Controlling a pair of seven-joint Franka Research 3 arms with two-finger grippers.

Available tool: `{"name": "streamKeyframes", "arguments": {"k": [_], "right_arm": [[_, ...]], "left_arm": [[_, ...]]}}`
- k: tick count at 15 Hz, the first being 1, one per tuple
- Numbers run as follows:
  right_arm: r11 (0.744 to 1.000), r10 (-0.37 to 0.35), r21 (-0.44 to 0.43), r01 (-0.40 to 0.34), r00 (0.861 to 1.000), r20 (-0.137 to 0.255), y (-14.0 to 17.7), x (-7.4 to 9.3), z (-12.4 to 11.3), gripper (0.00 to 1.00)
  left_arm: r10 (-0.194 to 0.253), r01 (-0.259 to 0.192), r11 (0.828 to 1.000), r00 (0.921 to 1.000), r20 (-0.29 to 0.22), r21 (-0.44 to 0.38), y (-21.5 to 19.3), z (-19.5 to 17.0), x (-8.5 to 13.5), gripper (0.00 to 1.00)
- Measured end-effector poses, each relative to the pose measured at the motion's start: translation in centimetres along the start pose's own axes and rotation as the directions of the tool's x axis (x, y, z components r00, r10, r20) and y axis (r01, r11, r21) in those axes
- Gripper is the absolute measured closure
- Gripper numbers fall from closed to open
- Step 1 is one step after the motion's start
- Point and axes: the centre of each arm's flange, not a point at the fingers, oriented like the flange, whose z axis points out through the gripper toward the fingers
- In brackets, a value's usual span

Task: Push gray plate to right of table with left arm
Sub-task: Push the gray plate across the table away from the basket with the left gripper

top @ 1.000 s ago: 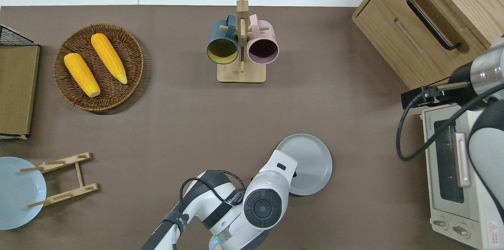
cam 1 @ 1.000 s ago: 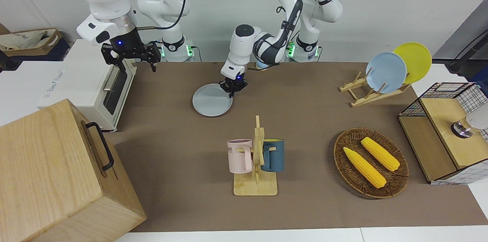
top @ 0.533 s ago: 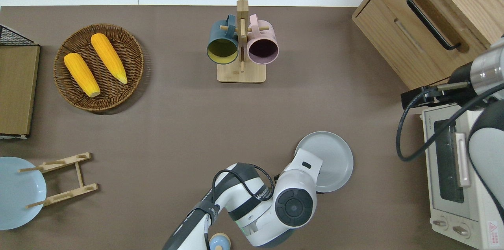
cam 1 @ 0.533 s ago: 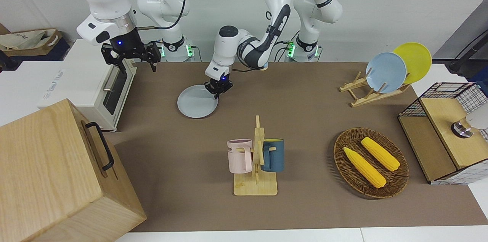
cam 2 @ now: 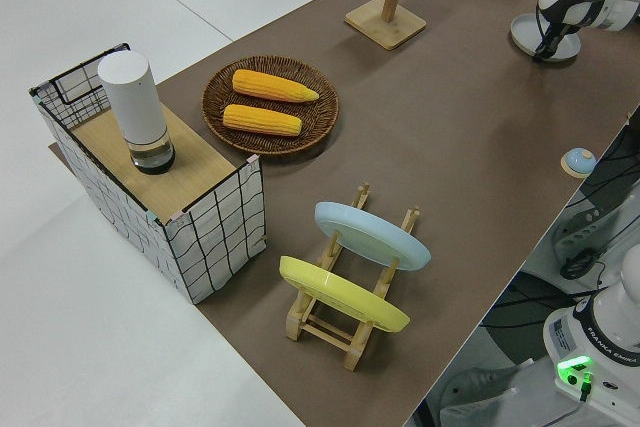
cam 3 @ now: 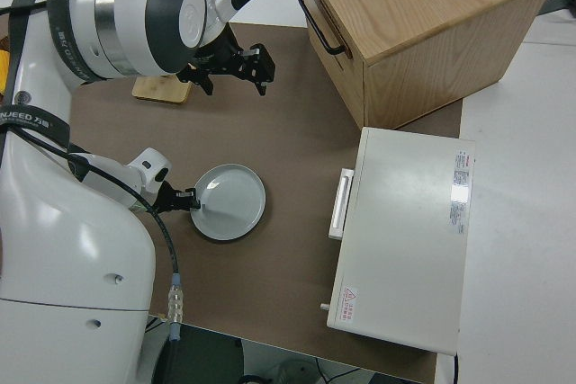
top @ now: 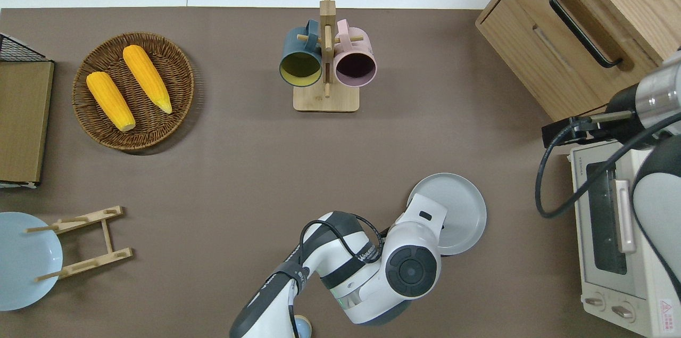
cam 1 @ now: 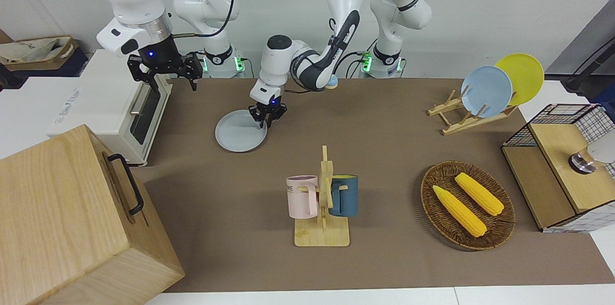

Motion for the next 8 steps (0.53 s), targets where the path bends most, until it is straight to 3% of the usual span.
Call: {"name": "streamKeyframes", "arguments": {"k": [6, 8], "right_arm": [[1.000, 0.000, 0.000, 0.000, 1.000, 0.000, 0.0, 0.0, 0.0, 0.01], [1.000, 0.000, 0.000, 0.000, 1.000, 0.000, 0.0, 0.0, 0.0, 0.01]], "left_arm": [[-0.012, 0.012, 1.000, 0.9999, -0.005, 0.019, 0.9, -1.3, 1.1, 0.06], [-0.014, 0.015, 1.000, 0.9999, -0.007, 0.021, 0.8, -1.3, 1.3, 0.00]]}}
